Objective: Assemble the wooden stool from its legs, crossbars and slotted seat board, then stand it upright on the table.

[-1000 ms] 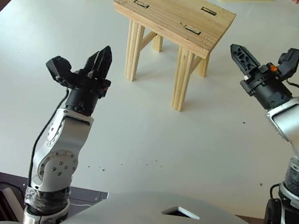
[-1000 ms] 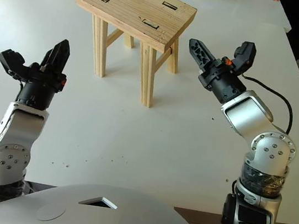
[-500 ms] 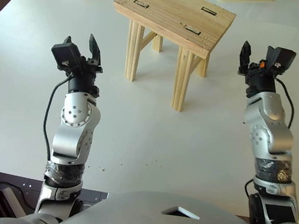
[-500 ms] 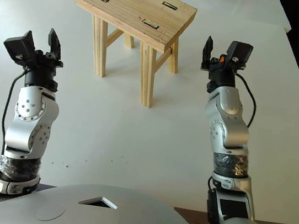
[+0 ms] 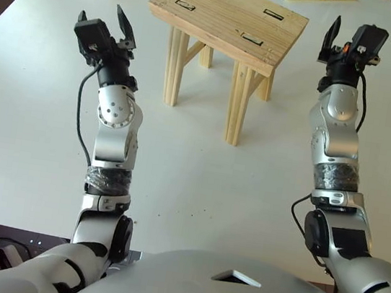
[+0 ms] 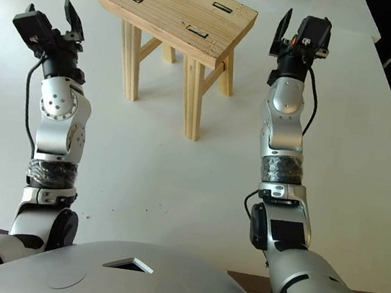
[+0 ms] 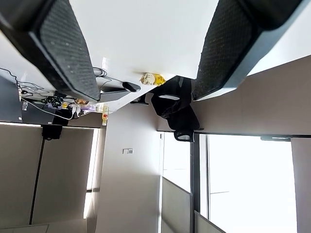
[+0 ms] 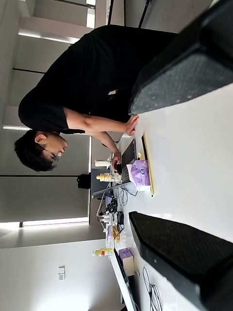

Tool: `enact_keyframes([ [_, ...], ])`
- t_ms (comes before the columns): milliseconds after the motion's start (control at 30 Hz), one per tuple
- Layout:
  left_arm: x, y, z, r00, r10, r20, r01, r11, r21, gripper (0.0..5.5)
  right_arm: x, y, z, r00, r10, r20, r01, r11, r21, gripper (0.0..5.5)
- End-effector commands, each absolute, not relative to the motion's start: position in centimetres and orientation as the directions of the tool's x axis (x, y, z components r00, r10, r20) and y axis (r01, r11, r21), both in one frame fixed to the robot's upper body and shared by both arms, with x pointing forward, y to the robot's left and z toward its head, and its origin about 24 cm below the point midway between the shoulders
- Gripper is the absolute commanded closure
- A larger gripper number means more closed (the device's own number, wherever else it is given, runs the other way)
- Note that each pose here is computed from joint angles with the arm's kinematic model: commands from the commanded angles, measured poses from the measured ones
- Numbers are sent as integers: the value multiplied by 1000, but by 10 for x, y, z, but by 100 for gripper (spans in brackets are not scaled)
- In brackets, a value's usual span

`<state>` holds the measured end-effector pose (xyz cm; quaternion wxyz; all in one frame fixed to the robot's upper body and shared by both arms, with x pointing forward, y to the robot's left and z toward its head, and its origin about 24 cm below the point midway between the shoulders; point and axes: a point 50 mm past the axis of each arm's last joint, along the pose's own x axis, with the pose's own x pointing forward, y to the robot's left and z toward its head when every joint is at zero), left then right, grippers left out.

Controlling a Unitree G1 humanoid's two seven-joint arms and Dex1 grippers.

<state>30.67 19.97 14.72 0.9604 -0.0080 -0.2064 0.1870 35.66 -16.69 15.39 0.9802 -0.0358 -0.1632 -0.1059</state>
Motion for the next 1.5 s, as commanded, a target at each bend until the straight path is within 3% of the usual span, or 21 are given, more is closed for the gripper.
enact_keyframes([
  [33, 312, 209, 163, 816, 380, 436, -376, 921, -99, 199, 361, -157, 171, 902, -182, 392, 218, 975, -47, 182],
  [233, 314, 199, 155, 847, 347, 402, -338, 936, -94, 199, 362, -168, 160, 899, -242, 365, 280, 959, -52, 182],
  [667, 318, 196, 184, 846, 273, 458, -257, 961, -99, 199, 333, -177, 178, 840, -305, 449, 364, 930, -49, 182],
  [1067, 314, 198, 206, 817, 245, 521, -197, 969, -147, 199, 331, -179, 203, 817, -227, 529, 324, 941, -96, 182],
  [1500, 315, 197, 198, 832, 266, 487, -204, 963, -178, 199, 343, -176, 205, 832, -212, 512, 304, 947, -101, 182],
])
